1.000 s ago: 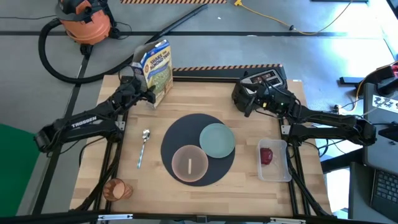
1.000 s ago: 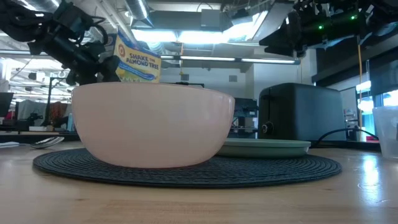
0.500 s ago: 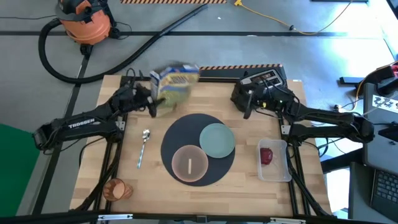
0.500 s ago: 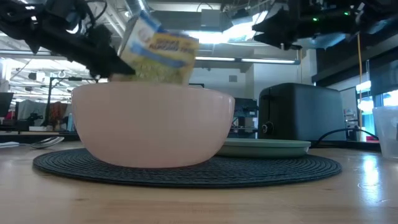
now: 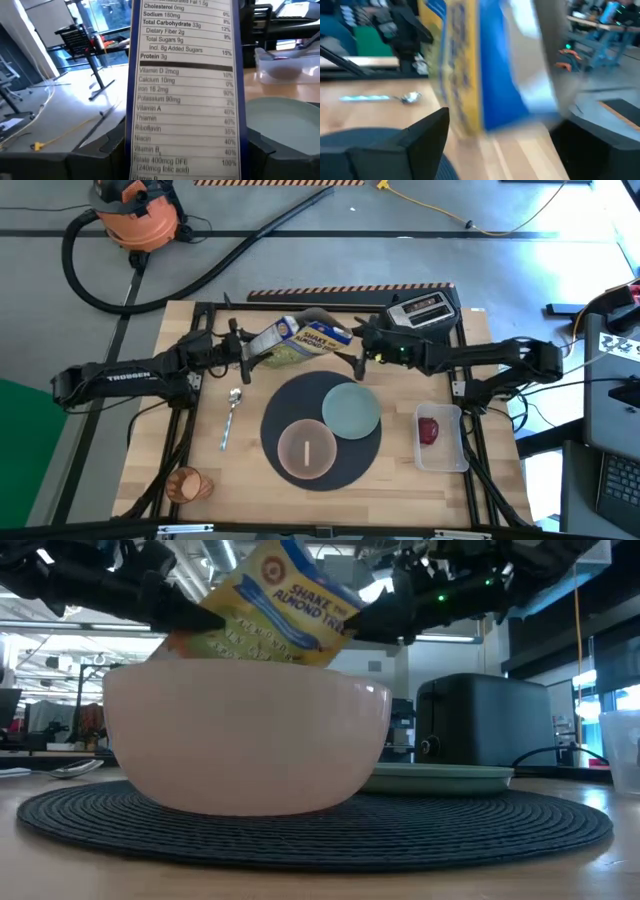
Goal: Arrange a breakfast setting
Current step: Pour the cereal from the yellow cereal box into the pink bowl
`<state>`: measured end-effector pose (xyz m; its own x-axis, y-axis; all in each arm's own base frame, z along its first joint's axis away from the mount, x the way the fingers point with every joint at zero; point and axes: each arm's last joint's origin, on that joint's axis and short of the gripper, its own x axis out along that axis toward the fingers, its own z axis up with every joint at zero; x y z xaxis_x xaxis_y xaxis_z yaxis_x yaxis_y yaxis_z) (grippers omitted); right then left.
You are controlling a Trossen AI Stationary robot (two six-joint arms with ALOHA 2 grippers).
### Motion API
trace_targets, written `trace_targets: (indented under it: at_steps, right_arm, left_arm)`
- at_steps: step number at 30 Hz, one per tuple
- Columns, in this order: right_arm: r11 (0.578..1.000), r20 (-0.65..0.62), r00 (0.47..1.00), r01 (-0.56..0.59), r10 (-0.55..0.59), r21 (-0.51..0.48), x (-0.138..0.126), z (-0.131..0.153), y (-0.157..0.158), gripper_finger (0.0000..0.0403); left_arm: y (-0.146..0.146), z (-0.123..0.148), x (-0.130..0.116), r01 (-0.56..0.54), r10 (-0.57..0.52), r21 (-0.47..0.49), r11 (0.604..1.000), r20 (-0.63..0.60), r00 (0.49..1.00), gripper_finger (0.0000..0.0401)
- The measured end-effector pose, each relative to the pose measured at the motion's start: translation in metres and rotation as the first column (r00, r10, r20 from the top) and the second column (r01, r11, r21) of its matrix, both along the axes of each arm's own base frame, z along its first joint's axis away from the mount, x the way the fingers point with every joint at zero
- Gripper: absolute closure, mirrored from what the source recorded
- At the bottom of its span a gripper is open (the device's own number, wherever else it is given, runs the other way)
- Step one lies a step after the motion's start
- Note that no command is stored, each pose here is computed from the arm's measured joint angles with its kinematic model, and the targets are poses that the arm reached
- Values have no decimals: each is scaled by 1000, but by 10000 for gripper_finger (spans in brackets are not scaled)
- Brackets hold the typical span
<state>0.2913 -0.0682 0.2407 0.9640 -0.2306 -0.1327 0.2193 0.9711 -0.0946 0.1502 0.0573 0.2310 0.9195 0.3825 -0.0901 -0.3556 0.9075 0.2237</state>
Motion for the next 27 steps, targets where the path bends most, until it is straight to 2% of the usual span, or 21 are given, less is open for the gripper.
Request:
trace_targets:
  at_steps: [3,8,12,15,22,27]
  right_arm:
    - [999,18,999,-29,29,20,7,-7,-1,58]
    - [999,8,1000,-13,13,48,19,-27,-4,38]
    - [998,29,1000,-9,7,62,25,-35,-5,36]
    - [998,56,998,-19,16,55,27,-37,-5,36]
    - [984,198,965,-179,174,6,28,-23,-1,36]
    - [956,235,926,-289,294,-56,33,-10,1,36]
  left_arm:
    - [0,0,0,-12,12,6,1000,-1,1000,169]
    - [0,2,0,-13,13,6,1000,17,1000,169]
    - [0,8,0,1,-3,26,1000,82,997,169]
    - [-2,17,-1,49,-59,62,997,164,985,169]
    - [-7,34,-3,192,-224,132,973,306,925,169]
    - [-7,34,-1,186,-218,130,974,307,927,169]
